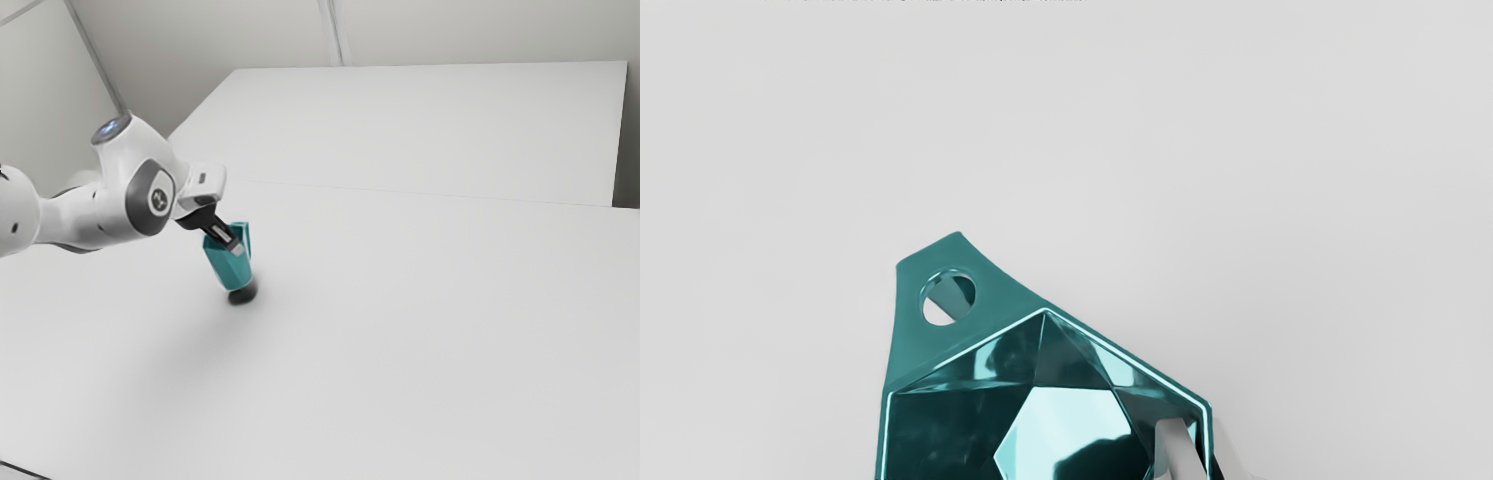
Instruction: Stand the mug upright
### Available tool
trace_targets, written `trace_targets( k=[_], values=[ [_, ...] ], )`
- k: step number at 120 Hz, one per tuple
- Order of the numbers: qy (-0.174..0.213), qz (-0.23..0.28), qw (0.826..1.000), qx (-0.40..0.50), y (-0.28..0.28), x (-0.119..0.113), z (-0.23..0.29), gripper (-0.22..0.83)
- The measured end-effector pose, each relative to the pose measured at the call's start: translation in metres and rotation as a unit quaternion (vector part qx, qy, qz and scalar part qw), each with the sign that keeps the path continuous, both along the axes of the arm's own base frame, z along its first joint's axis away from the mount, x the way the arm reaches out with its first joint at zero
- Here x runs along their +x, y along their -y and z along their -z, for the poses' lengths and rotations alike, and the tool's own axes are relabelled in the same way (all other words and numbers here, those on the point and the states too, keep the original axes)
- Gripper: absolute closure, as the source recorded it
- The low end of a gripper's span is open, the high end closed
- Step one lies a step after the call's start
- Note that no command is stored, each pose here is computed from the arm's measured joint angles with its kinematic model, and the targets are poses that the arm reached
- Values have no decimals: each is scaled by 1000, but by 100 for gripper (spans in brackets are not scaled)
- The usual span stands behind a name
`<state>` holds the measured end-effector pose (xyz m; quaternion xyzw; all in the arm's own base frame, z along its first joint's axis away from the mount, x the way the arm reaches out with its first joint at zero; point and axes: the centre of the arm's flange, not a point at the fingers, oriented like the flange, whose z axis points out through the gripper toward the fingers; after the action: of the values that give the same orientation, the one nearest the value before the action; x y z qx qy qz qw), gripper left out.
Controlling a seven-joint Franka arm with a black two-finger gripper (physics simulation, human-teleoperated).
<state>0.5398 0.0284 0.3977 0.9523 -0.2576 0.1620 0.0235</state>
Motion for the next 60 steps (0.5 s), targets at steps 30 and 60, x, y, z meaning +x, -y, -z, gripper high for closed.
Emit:
trace_targets(
  k=[30, 60],
  values=[
    [25, -20, 999, 12, -5, -15, 30, 79],
    [31, -55, 998, 18, -37, -14, 44, 78]
  ],
)
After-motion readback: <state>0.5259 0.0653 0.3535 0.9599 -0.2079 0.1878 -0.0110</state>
